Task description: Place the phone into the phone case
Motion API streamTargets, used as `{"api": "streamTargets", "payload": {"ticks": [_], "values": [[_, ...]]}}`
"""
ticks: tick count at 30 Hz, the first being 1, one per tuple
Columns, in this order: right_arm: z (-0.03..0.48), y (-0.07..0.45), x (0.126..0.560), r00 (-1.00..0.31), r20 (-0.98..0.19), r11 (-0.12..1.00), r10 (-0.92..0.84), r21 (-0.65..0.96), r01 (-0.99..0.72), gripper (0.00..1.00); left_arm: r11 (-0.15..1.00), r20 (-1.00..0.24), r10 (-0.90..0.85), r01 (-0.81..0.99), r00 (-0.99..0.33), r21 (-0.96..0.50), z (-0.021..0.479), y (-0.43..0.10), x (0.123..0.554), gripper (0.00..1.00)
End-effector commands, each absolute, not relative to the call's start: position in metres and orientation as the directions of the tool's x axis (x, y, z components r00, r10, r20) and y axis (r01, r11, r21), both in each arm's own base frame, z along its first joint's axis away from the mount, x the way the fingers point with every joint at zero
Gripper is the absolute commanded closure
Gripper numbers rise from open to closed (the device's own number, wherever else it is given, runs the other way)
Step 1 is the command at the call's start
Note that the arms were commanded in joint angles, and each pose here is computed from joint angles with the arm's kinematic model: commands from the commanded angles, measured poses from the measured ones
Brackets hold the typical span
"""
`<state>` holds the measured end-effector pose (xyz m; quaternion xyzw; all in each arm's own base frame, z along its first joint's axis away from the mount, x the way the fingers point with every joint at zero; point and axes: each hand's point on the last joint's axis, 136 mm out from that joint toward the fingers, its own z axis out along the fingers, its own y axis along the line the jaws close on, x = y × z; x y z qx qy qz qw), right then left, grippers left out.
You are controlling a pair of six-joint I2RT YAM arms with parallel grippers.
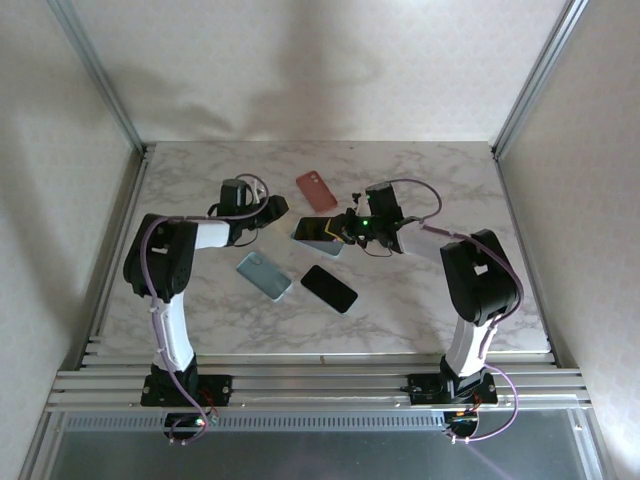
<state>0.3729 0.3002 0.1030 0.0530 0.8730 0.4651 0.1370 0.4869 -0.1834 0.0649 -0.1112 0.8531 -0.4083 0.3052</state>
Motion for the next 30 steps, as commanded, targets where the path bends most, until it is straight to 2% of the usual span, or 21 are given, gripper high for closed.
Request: {"api": "streamTargets", "payload": {"ticks": [1, 15, 30], "values": [[0.117, 0.31, 0.384, -0.953, -0.192, 0.499, 0.235, 0.865, -0.051, 1.0, 0.628, -0.471, -0.413, 0.131, -0.78, -0.767, 0.071, -0.192, 0.495, 0.58], [0.095, 0.3, 0.391, -0.935, -0.103, 0.464, 0.34, 0.883, 0.072, 1.0, 0.637, -0.48, -0.358, 0.167, -0.801, -0.753, 0.059, -0.205, 0.488, 0.58], [0.083, 0.295, 0.391, -0.92, -0.057, 0.459, 0.387, 0.878, 0.139, 1.0, 0.645, -0.472, -0.309, 0.182, -0.826, -0.742, 0.045, -0.223, 0.476, 0.58]]}}
